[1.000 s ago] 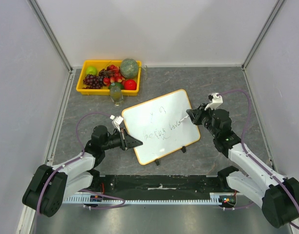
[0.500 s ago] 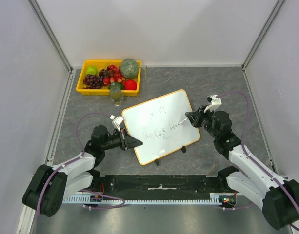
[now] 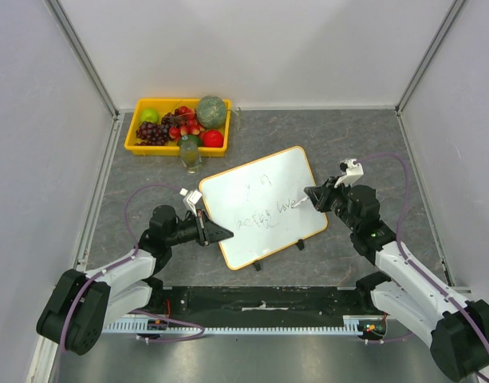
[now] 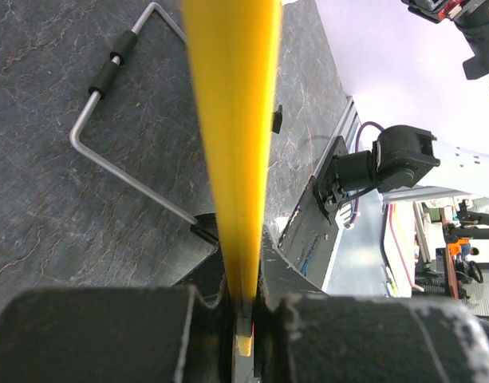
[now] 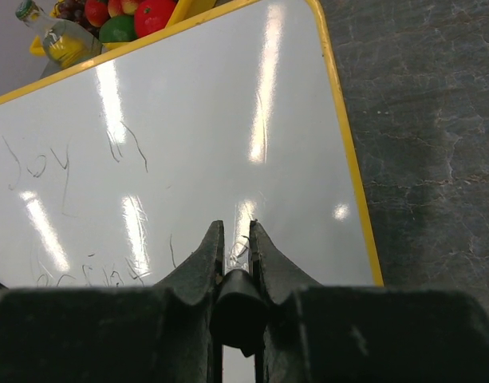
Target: Write a sentence on the whiteboard
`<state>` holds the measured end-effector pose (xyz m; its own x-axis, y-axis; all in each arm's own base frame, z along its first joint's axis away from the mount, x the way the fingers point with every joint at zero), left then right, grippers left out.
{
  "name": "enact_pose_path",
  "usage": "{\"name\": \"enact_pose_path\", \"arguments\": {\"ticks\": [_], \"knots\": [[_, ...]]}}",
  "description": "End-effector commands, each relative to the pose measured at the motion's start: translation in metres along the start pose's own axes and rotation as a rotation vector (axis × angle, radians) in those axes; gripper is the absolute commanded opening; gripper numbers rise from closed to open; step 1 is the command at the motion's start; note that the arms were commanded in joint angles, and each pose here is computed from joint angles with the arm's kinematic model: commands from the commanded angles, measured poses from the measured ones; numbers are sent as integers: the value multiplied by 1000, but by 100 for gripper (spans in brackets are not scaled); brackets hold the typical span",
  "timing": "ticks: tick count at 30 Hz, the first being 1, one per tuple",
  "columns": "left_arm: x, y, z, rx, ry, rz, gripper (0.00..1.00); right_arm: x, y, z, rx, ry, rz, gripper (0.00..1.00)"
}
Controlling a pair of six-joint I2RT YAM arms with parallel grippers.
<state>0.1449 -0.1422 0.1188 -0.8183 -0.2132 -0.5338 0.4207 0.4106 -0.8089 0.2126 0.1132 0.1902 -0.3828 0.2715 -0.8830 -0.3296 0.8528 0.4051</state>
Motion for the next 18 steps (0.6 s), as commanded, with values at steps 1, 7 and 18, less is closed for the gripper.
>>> {"name": "enact_pose_path", "arguments": {"ticks": [1, 7, 18], "knots": [[14, 27, -3, -181, 20, -20, 2, 19, -17, -3, 113, 72, -34, 0], [15, 27, -4, -180, 21, -21, 2, 9, -17, -1, 153, 36, -40, 0], [14, 27, -4, -178, 19, -18, 2, -15, -9, 0, 143, -53, -20, 0]]}}
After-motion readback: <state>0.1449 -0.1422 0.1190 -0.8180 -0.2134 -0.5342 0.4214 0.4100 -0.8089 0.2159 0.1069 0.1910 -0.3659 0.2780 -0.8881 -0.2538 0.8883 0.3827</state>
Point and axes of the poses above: each gripper's point midway between its finger pads, its own z axis out along the fingers, its own y axis along the line the jaws close on, x = y × z, the point moved 9 cm from there along -z, back along the fingers, and after that the axes turned 1 degree about -z, right-handed, at the moved point
